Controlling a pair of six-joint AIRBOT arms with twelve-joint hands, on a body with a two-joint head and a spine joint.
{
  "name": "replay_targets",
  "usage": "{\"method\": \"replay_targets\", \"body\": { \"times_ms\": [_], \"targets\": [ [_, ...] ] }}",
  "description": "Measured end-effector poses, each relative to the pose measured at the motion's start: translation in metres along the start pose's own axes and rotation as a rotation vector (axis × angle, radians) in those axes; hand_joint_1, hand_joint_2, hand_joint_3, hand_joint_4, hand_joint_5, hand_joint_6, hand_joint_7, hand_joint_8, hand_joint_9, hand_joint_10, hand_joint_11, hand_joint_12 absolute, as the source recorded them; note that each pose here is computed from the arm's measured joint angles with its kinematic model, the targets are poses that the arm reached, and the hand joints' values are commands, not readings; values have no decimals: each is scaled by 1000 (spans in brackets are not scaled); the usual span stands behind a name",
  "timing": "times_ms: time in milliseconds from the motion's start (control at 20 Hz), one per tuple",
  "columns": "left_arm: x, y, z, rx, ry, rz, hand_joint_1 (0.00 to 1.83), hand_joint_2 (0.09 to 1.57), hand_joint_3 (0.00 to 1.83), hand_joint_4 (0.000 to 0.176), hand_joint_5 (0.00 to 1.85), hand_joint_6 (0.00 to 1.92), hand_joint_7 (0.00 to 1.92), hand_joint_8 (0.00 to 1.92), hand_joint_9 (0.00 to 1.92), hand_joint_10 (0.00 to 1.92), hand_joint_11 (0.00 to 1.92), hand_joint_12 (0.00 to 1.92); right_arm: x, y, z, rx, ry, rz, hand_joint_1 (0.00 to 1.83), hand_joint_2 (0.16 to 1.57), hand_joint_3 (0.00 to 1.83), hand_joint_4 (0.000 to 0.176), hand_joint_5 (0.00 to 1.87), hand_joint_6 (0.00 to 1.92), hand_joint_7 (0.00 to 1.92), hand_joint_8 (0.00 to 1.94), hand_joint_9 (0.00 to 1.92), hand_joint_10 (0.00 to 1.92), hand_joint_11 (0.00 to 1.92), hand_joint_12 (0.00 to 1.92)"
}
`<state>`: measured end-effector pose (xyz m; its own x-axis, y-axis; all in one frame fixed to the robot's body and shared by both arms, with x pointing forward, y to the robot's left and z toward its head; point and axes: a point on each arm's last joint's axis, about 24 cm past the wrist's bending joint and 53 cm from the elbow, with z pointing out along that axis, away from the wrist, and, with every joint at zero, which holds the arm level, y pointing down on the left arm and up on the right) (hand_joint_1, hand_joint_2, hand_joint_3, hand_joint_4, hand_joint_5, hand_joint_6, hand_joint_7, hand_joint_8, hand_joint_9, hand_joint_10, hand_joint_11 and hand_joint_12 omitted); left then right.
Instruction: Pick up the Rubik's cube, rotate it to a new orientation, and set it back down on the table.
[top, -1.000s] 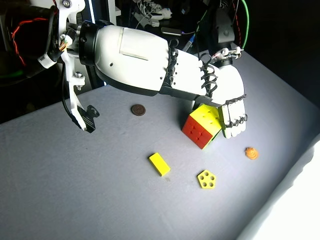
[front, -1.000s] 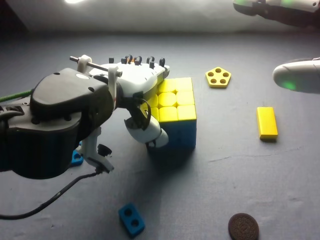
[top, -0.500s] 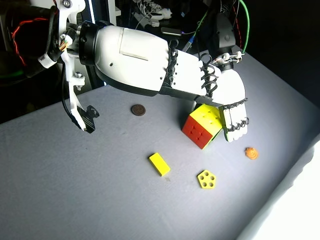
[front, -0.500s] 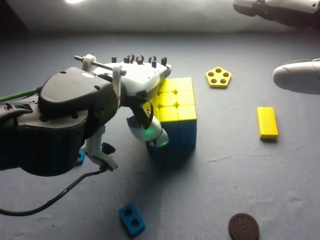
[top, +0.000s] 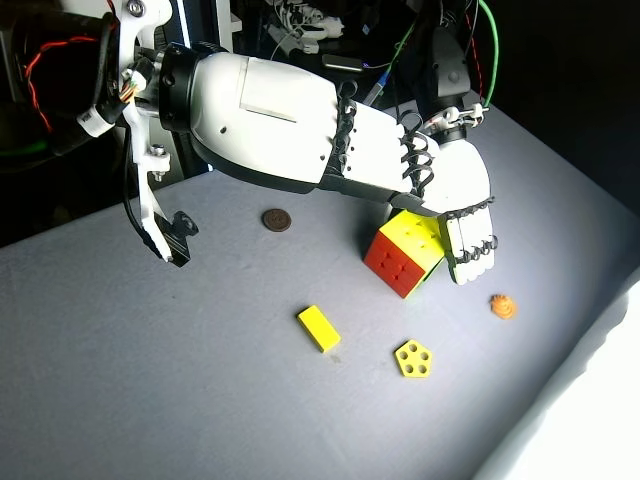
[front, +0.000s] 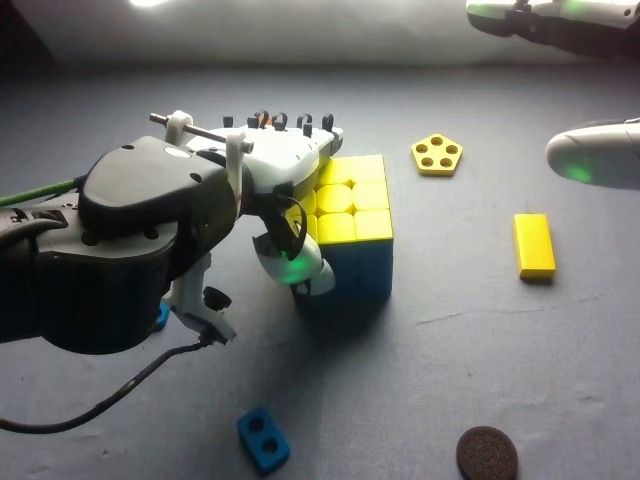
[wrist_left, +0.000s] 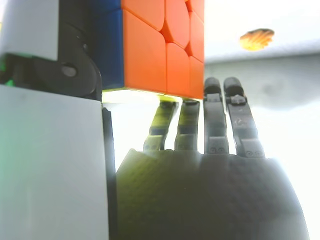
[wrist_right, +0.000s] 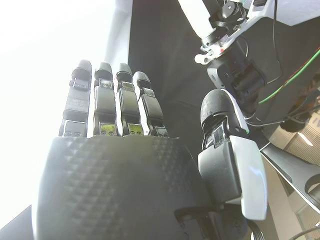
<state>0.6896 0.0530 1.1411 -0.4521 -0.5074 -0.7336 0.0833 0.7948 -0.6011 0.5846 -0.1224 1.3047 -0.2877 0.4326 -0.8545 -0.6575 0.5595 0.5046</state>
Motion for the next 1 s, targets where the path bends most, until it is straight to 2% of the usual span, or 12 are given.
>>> {"method": "replay_targets", "body": {
  "times_ms": [50, 100, 150, 200, 250, 300, 350, 400, 500, 750, 900, 1000],
  "targets": [
    [-1, 0, 0, 1, -5, 6, 1019, 1122, 0, 0, 404, 131, 431, 463, 388, 700, 30, 1365, 0, 0, 0, 0, 0, 0, 56, 1331, 0, 0, 90, 16, 142, 9, 113, 14, 0, 293],
    [-3, -1, 0, 5, -13, 17, 1062, 1110, 0, 0, 464, 232, 319, 948, 320, 1121, 79, 1534, 0, 0, 0, 0, 0, 0, 78, 1326, 0, 0, 102, 19, 152, 10, 121, 15, 0, 316],
    [-5, -1, 0, 2, -19, 15, 1092, 1125, 2, 0, 384, 755, 225, 1376, 240, 1481, 108, 1757, 0, 0, 0, -1, 0, 1, 78, 1325, 0, 0, 111, 18, 156, 7, 121, 13, 0, 358],
    [-5, -1, 0, 1, -20, 12, 1092, 1125, 2, 0, 384, 755, 225, 1376, 240, 1481, 108, 1757, 0, 1, 0, -1, 1, 1, 78, 1325, 0, 0, 111, 18, 156, 7, 121, 13, 0, 358],
    [-3, -1, -1, 1, -13, 2, 1175, 1107, 0, 0, 336, 1274, 205, 1679, 217, 1793, 208, 1914, 1, 1, 0, -2, 1, 1, 57, 1328, 0, 0, 102, 12, 151, 3, 120, 11, 0, 377],
    [-2, -2, -1, 3, -10, 2, 1064, 1248, 14, 0, 579, 1455, 227, 1783, 250, 1879, 282, 1920, 1, 1, 0, -2, 3, 0, 70, 1323, 0, 0, 111, 13, 156, 3, 128, 12, 0, 424],
    [-2, -2, -1, 2, -9, 1, 1062, 1357, 13, 0, 533, 1531, 450, 1869, 265, 1913, 335, 1921, 2, 1, 0, -2, 5, 0, 89, 1320, 0, 0, 112, 11, 154, 1, 122, 7, 0, 407],
    [-2, -2, -1, 3, -9, 1, 1046, 1392, 10, 0, 501, 1585, 485, 1899, 273, 1919, 353, 1921, 3, 0, 0, 2, 8, 0, 90, 1320, 0, 0, 110, 9, 151, 0, 120, 6, 0, 405],
    [-1, -4, -1, 9, -5, 0, 1002, 1355, 0, 0, 549, 1634, 169, 1920, 252, 1921, 371, 1921, 4, -1, 0, 5, 12, 1, 99, 1317, 0, 0, 113, 8, 151, 0, 127, 7, 0, 449],
    [-3, -7, -10, 16, 21, -1, 1005, 1363, 3, 0, 531, 1660, 131, 1921, 246, 1921, 368, 1921, 8, -4, -1, 11, 23, 0, 104, 1310, 0, 0, 134, 12, 177, 8, 146, 10, 0, 503],
    [-17, -11, -21, 30, 21, 31, 1027, 1340, 0, 0, 569, 1602, 134, 1921, 227, 1921, 326, 1921, 8, -6, -2, 18, 18, 19, 112, 1309, 0, 0, 133, 7, 170, 2, 151, 7, 0, 509],
    [-26, -13, -30, 34, 16, 20, 1013, 1355, 2, 0, 540, 1638, 119, 1921, 216, 1921, 307, 1921, 8, -7, -2, 24, 20, 20, 87, 1318, 1, 0, 111, 1, 146, 3, 166, 10, 0, 527]
  ]
}}
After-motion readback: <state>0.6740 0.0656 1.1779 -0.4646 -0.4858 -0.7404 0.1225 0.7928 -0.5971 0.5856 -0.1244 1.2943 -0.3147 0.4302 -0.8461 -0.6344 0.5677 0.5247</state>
